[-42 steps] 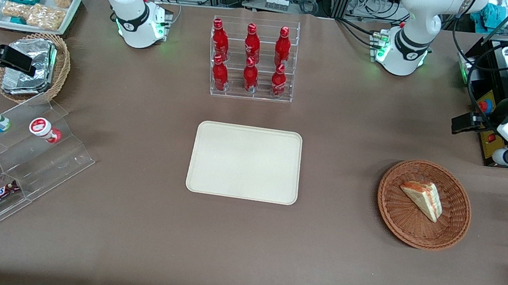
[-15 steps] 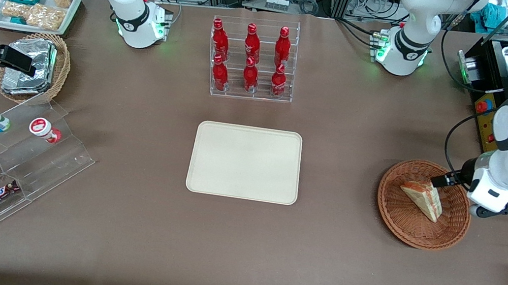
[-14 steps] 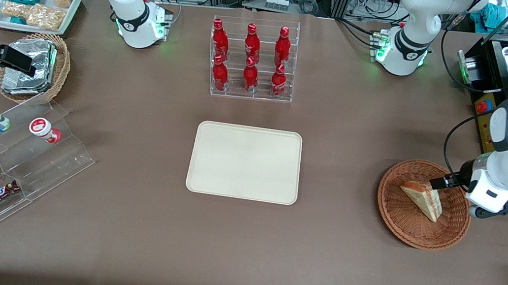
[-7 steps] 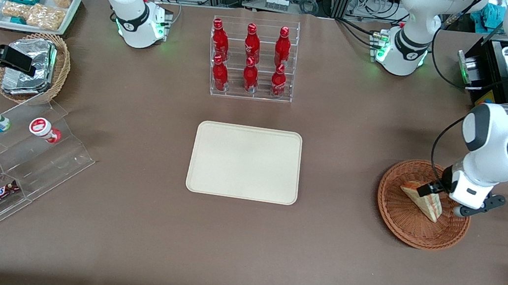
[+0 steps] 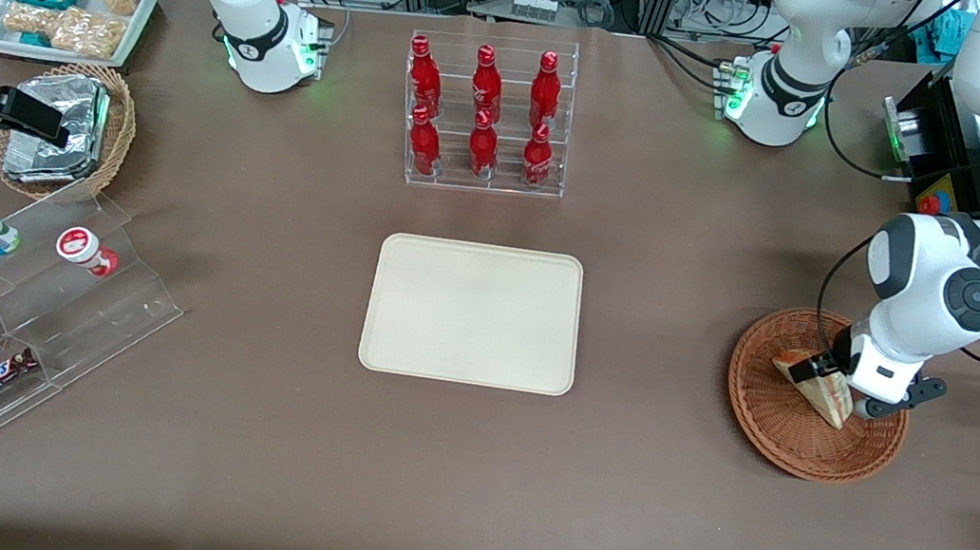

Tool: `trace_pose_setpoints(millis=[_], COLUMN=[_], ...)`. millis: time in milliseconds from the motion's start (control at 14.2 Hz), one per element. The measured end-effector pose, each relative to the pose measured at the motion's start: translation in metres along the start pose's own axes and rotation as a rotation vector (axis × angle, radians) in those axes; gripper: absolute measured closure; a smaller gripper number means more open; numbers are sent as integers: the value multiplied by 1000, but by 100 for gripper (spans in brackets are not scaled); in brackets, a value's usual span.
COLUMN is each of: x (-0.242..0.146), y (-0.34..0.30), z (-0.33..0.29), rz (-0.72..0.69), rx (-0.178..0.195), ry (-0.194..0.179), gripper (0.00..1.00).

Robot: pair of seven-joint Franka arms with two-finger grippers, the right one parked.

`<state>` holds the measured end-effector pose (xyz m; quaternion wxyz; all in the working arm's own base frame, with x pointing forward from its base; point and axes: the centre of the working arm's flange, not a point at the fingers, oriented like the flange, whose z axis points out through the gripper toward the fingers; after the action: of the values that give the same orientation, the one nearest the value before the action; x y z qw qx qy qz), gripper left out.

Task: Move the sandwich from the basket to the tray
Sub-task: 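Close the left gripper on the sandwich and lift it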

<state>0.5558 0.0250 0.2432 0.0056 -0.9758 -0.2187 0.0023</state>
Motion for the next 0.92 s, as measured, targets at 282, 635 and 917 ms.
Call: trace_pose_setpoints(millis=[282, 635, 917], x=[2, 3, 12], y=[-5, 1, 16], z=[2, -1, -23], rz=[-46, -130, -120], rx=[3, -3, 2], ry=[-2, 7, -1], gripper=[13, 63, 81])
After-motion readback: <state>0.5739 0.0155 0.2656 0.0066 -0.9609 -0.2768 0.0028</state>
